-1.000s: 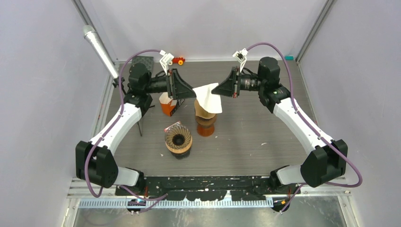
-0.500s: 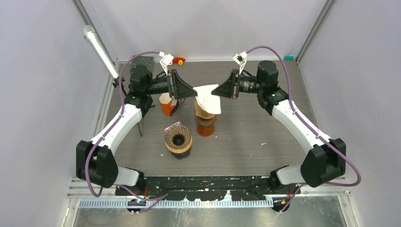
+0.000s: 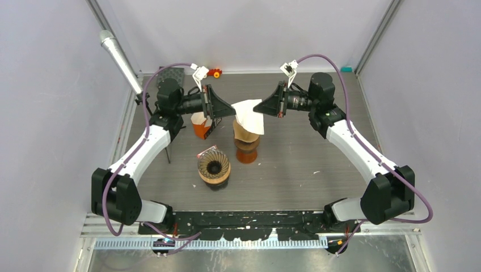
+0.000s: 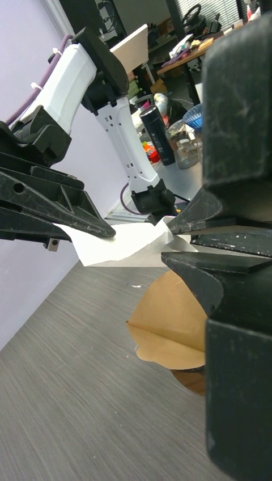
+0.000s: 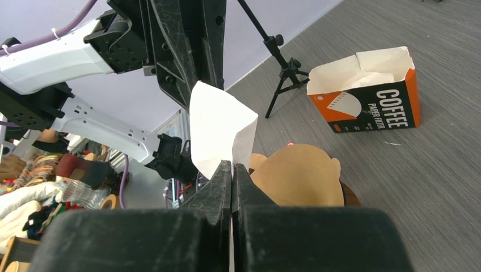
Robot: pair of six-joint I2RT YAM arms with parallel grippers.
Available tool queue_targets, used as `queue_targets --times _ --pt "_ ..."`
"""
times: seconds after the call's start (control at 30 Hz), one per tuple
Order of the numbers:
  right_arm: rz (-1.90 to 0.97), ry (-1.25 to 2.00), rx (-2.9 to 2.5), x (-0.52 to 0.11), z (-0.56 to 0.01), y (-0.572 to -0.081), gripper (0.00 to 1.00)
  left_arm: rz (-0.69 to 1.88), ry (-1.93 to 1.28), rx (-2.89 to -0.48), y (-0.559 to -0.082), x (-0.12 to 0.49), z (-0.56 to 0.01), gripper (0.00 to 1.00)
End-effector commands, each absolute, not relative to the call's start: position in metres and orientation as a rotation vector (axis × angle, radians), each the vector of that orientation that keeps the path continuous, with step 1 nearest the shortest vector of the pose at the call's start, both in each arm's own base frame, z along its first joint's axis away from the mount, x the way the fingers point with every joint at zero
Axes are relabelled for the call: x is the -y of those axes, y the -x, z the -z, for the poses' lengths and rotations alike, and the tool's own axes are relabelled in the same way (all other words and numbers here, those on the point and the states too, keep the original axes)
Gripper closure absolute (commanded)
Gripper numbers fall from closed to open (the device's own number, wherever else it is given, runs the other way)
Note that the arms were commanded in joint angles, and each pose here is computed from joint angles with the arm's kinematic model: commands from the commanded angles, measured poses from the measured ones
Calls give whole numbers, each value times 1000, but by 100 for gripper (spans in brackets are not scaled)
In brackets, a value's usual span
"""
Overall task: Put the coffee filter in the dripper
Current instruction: Place the coffee filter in the coffee dripper.
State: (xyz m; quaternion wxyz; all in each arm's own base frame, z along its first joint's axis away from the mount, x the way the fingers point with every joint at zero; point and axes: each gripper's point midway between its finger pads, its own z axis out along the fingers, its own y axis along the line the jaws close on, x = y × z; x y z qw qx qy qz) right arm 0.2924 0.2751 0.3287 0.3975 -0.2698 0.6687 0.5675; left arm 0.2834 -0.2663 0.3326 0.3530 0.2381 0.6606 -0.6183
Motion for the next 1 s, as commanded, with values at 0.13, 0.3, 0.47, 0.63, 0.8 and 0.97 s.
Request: queue_targets --times 0.13,0.3,0.47,0.63,0.8,0.97 --pt "-1416 697 -1626 -272 -343 -292 100 1530 -672 -1648 -273 260 -341 92" --pt "-1432 694 -1622 -273 -344 -292 99 1524 -660 -1647 -275 260 -343 98" --pt "-1431 691 -1626 -273 -343 -293 94 1518 -648 -1652 -276 260 -345 100" --pt "-1377 688 -1657 -270 -340 -297 75 1502 -614 -1670 -276 257 -351 100" --pt "-1207 699 -1732 -259 -338 -305 39 1431 -526 -1768 -281 251 -349 100" --pt "-1025 754 -1740 -242 -348 -304 27 1418 -440 -1865 -280 247 -350 100"
